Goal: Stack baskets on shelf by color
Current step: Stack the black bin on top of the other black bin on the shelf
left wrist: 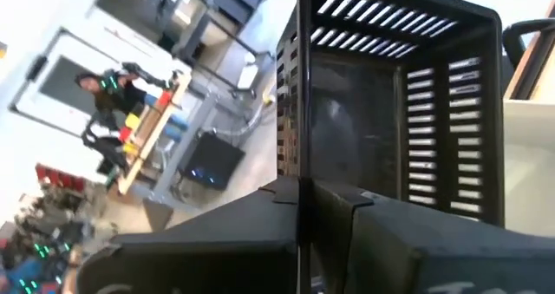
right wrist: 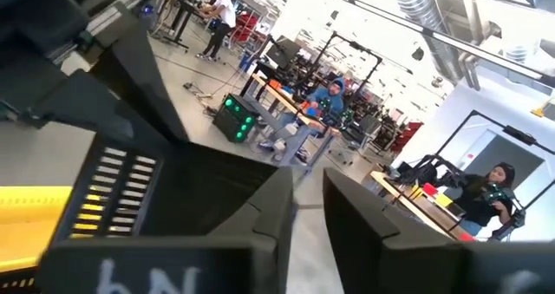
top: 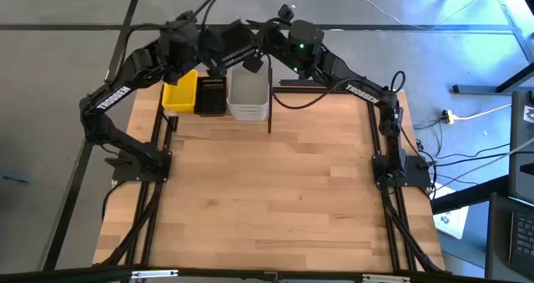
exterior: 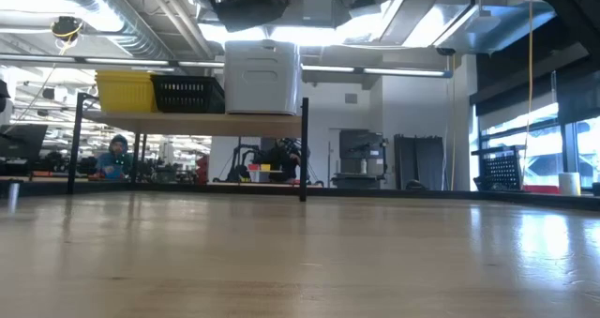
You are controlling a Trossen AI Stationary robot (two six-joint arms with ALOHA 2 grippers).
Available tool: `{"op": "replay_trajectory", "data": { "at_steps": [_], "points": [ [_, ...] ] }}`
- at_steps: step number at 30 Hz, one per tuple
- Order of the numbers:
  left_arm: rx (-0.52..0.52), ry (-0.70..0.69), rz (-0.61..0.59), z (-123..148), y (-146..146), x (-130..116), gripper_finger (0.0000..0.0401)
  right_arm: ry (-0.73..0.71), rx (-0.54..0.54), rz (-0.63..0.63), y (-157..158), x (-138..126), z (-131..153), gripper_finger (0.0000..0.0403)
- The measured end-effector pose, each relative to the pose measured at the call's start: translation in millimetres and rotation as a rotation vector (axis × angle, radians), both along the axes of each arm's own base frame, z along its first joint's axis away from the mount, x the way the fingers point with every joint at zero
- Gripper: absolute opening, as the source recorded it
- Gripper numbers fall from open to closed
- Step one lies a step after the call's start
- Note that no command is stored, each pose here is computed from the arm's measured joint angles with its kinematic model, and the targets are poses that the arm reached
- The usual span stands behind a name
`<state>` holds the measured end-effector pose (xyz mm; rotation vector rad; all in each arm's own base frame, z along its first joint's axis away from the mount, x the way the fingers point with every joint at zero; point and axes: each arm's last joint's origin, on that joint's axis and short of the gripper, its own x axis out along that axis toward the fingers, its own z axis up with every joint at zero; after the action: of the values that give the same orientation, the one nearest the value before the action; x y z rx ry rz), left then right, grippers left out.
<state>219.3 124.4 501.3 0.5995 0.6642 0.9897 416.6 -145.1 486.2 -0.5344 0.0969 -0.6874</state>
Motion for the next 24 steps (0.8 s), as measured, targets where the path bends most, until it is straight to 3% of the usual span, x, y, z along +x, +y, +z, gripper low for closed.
{"op": "replay_trajectory", "data": {
  "at_steps": [7,14,19,24],
  "points": [
    [-0.114,-0.091,0.061,-6.2,-3.8,-8.2,0.0000,0.020,-0.017,0.022,11.4,3.8,-0.5,0.0096],
    [-0.237,-0.311,0.289,-12.5,-10.2,-27.5,0.0000,0.099,-0.135,0.036,27.5,5.9,3.3,0.0099],
    [-0.447,-0.516,0.374,-19.4,-18.5,-45.8,0.0000,0.166,-0.214,-0.086,37.6,5.9,5.6,0.0099],
    [-0.582,-0.548,0.525,-32.3,-24.2,-59.7,0.0000,0.229,-0.262,-0.173,44.6,6.0,5.9,0.0099]
  ]
}}
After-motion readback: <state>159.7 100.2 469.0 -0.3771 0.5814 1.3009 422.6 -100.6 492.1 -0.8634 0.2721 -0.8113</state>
